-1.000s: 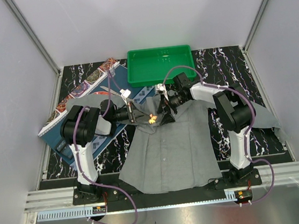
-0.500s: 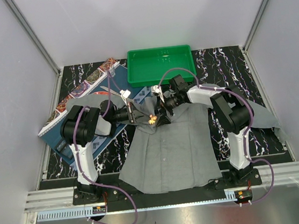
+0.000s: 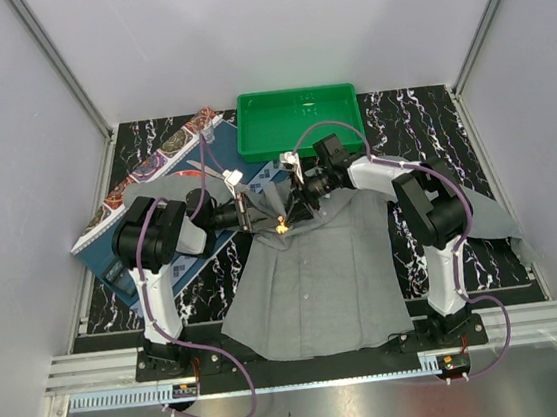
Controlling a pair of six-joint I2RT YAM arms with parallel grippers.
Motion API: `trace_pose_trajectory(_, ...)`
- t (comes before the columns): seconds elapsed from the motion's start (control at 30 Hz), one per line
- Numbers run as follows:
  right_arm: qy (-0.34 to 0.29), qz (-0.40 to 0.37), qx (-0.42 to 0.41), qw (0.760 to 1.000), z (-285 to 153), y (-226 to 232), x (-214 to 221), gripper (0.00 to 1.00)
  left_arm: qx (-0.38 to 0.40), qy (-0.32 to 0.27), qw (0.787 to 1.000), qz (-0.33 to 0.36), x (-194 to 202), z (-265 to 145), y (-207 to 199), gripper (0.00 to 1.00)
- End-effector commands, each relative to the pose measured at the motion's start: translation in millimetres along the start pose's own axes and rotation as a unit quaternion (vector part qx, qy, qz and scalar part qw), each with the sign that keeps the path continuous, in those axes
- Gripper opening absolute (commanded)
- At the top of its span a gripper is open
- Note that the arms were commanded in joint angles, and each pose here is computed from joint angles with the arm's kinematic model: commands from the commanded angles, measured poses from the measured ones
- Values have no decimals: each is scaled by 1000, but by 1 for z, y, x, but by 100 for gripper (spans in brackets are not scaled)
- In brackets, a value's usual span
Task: Pin the brooch onto the clothing
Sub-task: Pin the brooch onto the flattened clothing.
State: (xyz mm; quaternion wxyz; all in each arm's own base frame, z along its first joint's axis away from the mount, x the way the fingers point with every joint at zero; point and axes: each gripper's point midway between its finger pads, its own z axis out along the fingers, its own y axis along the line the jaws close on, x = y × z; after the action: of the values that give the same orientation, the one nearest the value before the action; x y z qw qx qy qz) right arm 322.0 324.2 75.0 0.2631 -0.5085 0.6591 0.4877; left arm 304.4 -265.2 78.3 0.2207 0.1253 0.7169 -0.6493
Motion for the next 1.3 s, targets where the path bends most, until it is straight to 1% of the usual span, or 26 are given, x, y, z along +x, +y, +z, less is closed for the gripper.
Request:
trace_pose_trajectory(0.0, -18, -13, -4, 1000, -2, -4, -21, 52, 35, -11, 996, 82, -9, -1, -19, 0)
trace_pose_trajectory(0.13, -11, -6, -1, 1000, -2, -5, -18, 52, 36, -13, 996, 82, -10, -1, -20, 0)
trace_pose_trajectory(0.17, -9, -6, 0, 1000, -3, -5, -18, 56, 37, -13, 996, 81, -11, -1, -21, 0)
trace_pose_trajectory(0.2, -9, -8, 1, 1000, -4, -4, -19, 62, 35, -14, 996, 78, -10, -1, -20, 0)
trace_pose_trajectory(0.23, -8, -10, 3, 1000, -4, -4, -19, 70, 36, -15, 996, 80, -11, -1, -20, 0)
trace_pose_trajectory(0.27, -6, -12, 7, 1000, -6, -4, -18, 75, 37, -15, 996, 78, -11, -1, -20, 0)
trace_pose_trajectory(0.37, -14, -18, 12, 1000, -18, -7, -22, 78, 36, -16, 996, 74, -12, 0, -18, 0)
trace_pose_trajectory(0.4, -19, -23, 18, 999, -26, -13, -22, 86, 36, -16, 997, 74, -12, 0, -17, 0)
trace_pose_trajectory(0.5, -11, -35, 23, 999, -38, -16, -18, 98, 37, -16, 996, 73, -13, 0, -17, 0)
trace_pose_trajectory(0.53, -6, -65, 23, 998, -40, -18, -17, 98, 38, -16, 996, 74, -13, 0, -18, 0)
trace_pose_trajectory(0.67, 3, -80, 3, 997, -34, -8, -14, 100, 41, -16, 996, 73, -14, 0, -19, 0)
trace_pose_trajectory(0.83, 23, -101, -30, 994, -16, 12, -9, 100, 44, -19, 996, 74, -15, 0, -21, 0)
trace_pose_trajectory(1.0, 38, -83, -37, 995, -8, 19, -4, 100, 46, -20, 996, 76, -14, 0, -22, 0)
trace_pose_trajectory(1.13, 33, -81, -39, 995, -4, 18, -9, 100, 47, -21, 996, 75, -13, 0, -22, 0)
trace_pose_trajectory(1.27, 23, -61, -42, 997, 1, 17, -15, 100, 51, -23, 995, 80, -15, -1, -24, 0)
